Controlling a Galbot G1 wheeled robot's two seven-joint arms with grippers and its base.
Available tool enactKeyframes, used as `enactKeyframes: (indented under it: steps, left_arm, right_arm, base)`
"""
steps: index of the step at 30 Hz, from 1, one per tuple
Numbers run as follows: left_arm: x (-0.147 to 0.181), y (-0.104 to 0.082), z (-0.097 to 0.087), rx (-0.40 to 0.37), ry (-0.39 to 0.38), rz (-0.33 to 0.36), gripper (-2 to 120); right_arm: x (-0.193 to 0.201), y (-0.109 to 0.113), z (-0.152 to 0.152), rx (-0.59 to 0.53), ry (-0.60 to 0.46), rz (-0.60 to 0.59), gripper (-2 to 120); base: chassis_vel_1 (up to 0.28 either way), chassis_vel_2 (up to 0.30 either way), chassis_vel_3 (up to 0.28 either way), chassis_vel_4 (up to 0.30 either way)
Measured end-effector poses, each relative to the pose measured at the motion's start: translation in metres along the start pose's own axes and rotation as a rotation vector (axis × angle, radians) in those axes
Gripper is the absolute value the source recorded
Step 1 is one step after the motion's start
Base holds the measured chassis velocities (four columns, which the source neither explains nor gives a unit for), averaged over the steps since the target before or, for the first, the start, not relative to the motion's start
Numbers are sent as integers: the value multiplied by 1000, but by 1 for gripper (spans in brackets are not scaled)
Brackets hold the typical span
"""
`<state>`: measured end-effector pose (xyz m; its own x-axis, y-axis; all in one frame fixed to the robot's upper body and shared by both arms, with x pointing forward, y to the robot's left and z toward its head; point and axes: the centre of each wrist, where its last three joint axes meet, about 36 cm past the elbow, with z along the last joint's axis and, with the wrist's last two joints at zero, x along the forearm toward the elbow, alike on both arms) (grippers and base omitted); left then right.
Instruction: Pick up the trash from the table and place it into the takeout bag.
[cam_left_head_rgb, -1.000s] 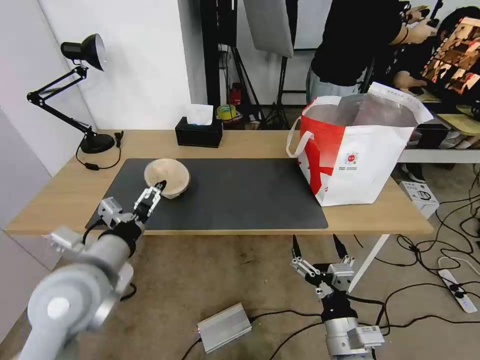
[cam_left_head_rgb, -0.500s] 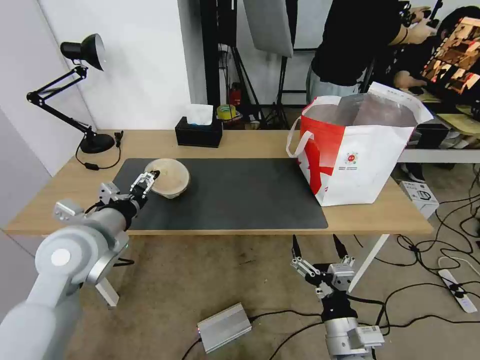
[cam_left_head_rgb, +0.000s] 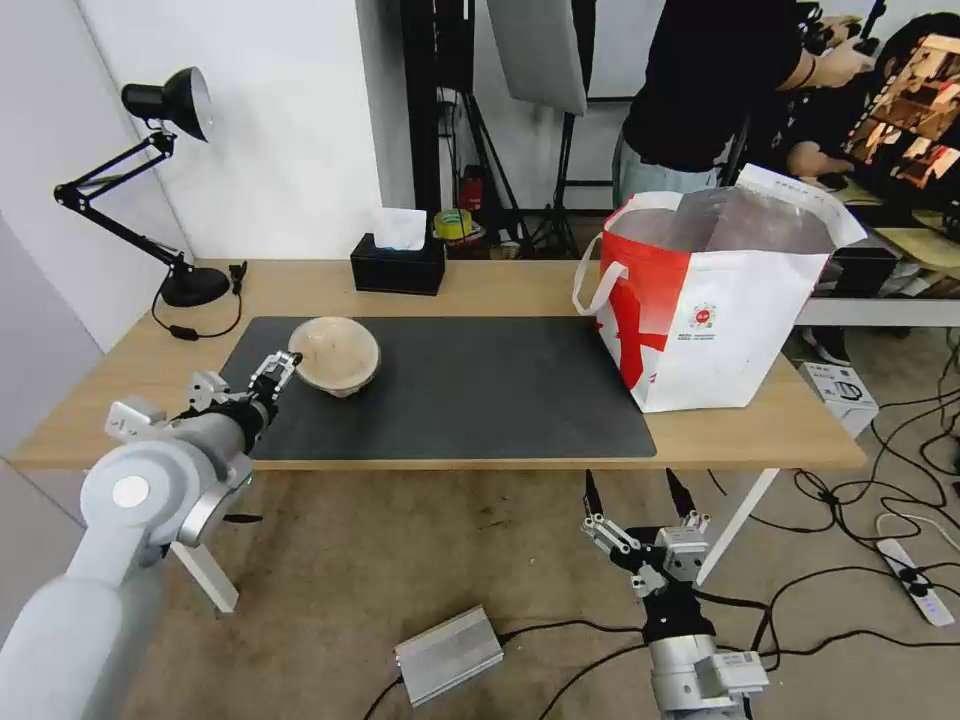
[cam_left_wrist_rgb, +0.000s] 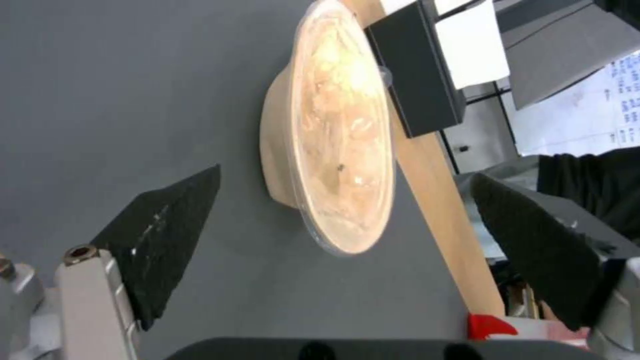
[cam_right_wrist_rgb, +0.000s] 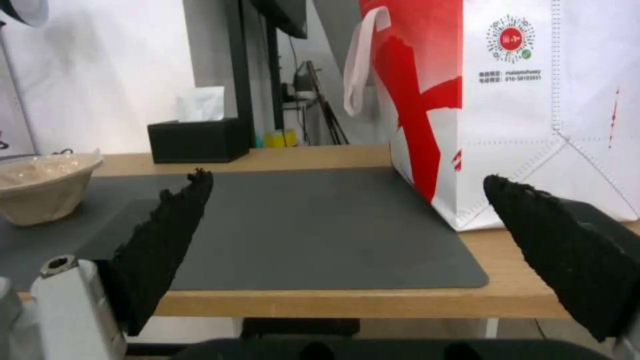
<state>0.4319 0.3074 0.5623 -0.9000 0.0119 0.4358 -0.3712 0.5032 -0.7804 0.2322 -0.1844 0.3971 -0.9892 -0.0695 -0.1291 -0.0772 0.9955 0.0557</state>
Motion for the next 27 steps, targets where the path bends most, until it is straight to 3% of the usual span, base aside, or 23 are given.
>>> enactKeyframes:
  steps: [8, 15, 27]
  left_arm:
    - [-18, -4, -4, -6, 12, -10, 100]
    - [-33, -16, 1, -18, 55, 2, 100]
    - [-53, -23, 7, -1, 61, -13, 100]
  right_arm:
    - [0, 0, 0, 0, 0, 0, 100]
    - [0, 0, 0, 0, 0, 0, 100]
    - [0, 0, 0, 0, 0, 0, 100]
  base:
    - [0, 0, 0, 0]
    - [0, 0, 0, 0]
    - [0, 0, 0, 0]
